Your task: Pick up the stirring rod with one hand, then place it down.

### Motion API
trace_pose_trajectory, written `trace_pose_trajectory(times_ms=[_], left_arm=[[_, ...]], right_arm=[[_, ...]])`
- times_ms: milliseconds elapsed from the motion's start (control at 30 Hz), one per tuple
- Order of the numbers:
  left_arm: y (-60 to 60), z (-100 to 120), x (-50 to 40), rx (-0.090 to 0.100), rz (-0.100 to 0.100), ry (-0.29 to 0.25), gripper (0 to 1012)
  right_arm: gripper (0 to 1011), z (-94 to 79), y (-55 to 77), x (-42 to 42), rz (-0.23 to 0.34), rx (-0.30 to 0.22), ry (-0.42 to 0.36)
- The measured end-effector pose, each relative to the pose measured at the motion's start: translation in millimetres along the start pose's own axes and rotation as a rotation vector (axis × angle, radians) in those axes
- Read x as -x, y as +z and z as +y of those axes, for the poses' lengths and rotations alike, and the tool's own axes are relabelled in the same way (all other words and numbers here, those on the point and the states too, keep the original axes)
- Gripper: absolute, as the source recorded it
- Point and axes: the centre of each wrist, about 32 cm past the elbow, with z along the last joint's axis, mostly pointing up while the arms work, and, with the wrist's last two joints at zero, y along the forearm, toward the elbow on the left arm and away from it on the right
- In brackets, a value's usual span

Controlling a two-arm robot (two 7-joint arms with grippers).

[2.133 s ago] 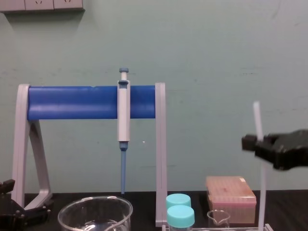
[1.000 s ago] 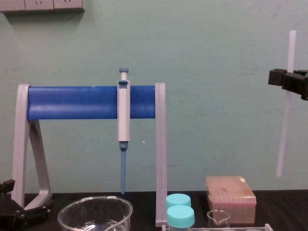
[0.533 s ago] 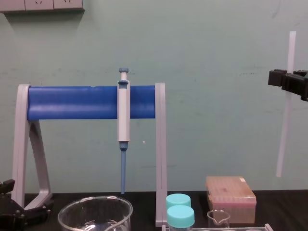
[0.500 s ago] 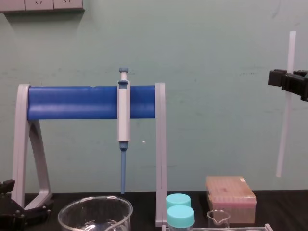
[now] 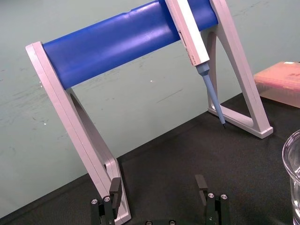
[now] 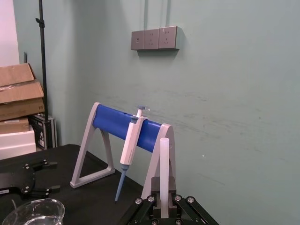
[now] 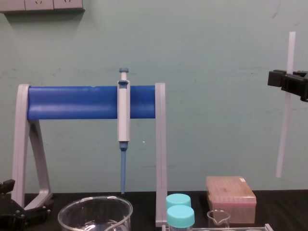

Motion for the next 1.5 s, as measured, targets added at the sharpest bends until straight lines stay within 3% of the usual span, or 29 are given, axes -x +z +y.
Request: trace_pose_trajectory(times_ms=[1500], left_arm=[[0.0, 0.0, 0.0, 0.0, 0.0, 0.0, 1005]], right_arm=[[71, 0.0, 0.0, 0.0, 0.0, 0.0, 0.0]])
